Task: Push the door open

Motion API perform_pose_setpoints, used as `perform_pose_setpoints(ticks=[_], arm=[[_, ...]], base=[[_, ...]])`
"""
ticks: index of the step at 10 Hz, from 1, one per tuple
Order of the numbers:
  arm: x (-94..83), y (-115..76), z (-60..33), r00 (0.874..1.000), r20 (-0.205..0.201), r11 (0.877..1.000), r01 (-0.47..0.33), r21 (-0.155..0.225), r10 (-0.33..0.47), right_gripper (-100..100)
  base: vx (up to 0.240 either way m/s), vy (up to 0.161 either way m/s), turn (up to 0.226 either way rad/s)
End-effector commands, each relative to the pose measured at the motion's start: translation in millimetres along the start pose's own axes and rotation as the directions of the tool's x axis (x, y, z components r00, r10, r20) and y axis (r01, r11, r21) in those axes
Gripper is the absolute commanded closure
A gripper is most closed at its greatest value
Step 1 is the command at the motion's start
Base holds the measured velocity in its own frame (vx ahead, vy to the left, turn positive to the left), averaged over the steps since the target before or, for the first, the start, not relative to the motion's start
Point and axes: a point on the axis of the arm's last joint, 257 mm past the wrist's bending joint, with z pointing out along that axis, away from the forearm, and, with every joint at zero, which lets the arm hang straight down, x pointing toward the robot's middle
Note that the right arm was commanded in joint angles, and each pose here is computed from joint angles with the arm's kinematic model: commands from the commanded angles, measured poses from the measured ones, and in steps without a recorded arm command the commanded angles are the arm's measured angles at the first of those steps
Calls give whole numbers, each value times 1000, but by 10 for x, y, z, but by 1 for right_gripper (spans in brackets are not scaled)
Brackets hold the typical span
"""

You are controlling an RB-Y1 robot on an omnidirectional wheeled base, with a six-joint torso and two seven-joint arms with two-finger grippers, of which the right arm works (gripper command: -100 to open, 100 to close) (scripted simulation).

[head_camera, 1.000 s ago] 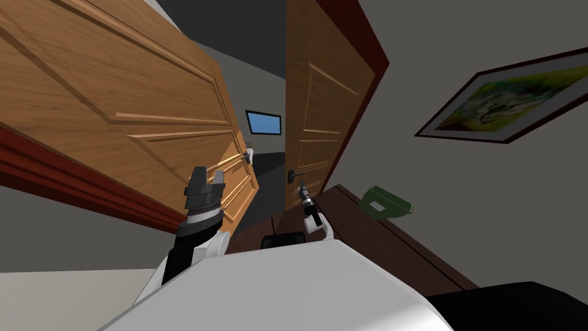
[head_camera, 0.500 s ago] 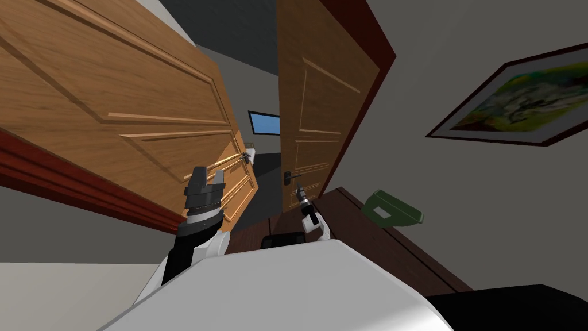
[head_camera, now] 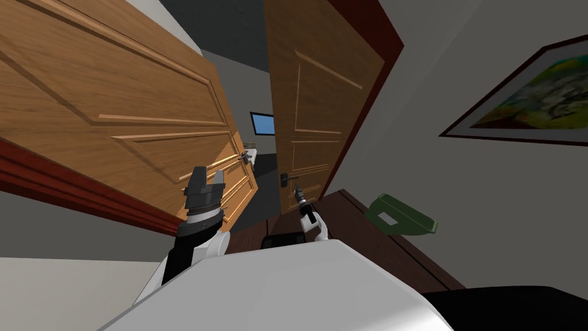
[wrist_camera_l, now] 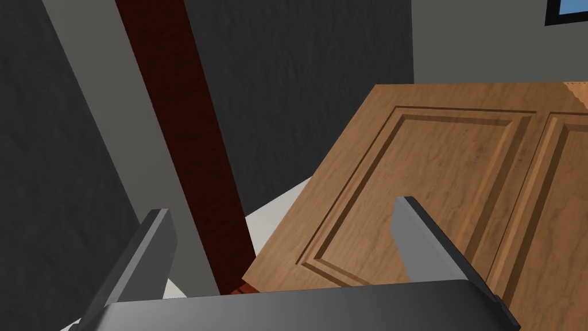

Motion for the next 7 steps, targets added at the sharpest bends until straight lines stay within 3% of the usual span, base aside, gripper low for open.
perform_pose_setpoints(ticks=[1, 7], arm=[[-21, -3, 14, 1000, 2, 1000, 2, 0, -2, -100], [-53, -29, 107, 1000, 17, 1000, -9, 0, 9, -100]], base=[[160, 47, 28], [194, 62, 22]])
